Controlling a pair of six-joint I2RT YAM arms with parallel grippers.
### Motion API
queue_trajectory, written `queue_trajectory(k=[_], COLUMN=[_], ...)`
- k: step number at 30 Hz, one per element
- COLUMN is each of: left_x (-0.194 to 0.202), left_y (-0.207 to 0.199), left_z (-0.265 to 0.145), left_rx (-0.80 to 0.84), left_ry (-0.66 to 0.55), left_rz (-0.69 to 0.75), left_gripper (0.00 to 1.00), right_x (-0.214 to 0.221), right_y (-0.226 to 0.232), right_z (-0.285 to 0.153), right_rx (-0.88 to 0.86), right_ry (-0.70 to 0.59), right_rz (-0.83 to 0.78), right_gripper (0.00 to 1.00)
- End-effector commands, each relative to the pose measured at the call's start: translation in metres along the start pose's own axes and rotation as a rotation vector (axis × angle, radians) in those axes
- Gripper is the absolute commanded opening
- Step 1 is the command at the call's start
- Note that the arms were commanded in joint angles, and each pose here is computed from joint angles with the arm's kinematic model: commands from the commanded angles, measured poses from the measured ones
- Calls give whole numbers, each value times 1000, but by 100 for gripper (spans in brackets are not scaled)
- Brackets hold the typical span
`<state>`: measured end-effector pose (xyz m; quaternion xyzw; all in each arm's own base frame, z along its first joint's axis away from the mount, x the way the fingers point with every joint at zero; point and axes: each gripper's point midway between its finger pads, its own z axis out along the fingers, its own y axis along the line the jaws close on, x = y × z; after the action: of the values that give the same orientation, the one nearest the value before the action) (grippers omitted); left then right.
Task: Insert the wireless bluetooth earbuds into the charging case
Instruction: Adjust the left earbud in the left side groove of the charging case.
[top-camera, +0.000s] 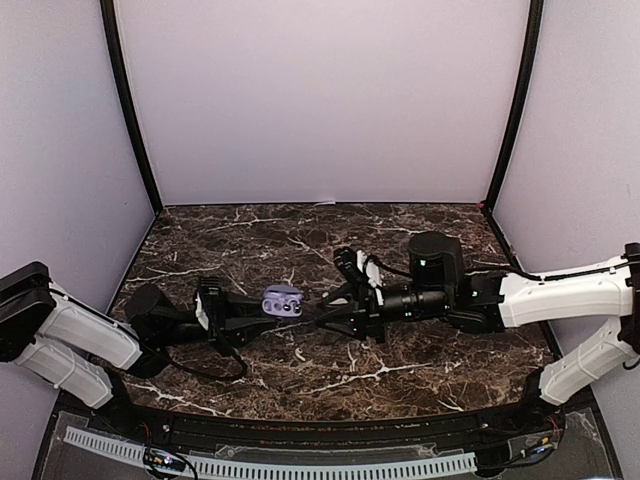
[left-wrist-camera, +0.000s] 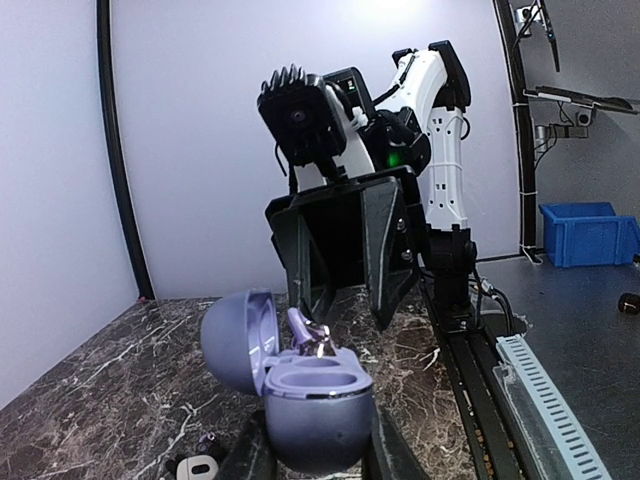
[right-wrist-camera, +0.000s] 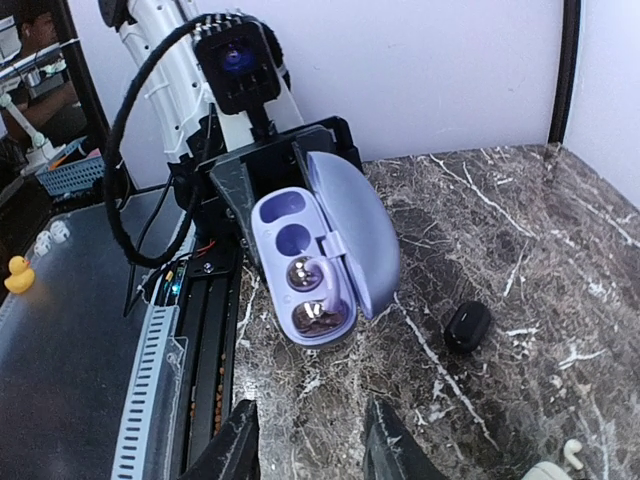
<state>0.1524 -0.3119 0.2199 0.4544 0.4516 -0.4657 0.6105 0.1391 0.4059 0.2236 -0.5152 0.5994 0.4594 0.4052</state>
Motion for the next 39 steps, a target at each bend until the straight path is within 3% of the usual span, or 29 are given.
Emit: queue_trajectory(k=[1, 19, 39], left_x=[-3, 15, 20], left_y=[-4, -11, -10], left_z=[3, 1, 0], left_rx=[32, 68, 67], left_ry=[19, 82, 111], left_rz=[52, 99, 109], left_gripper=[1, 1, 1], right_x=[-12, -11, -6], right_y=[2, 5, 6], right_z=[-15, 5, 25], right_rx=[30, 26, 28], right_ry=[-13, 198, 250], right_rz=[-166, -306, -328], right_gripper=[35, 26, 25])
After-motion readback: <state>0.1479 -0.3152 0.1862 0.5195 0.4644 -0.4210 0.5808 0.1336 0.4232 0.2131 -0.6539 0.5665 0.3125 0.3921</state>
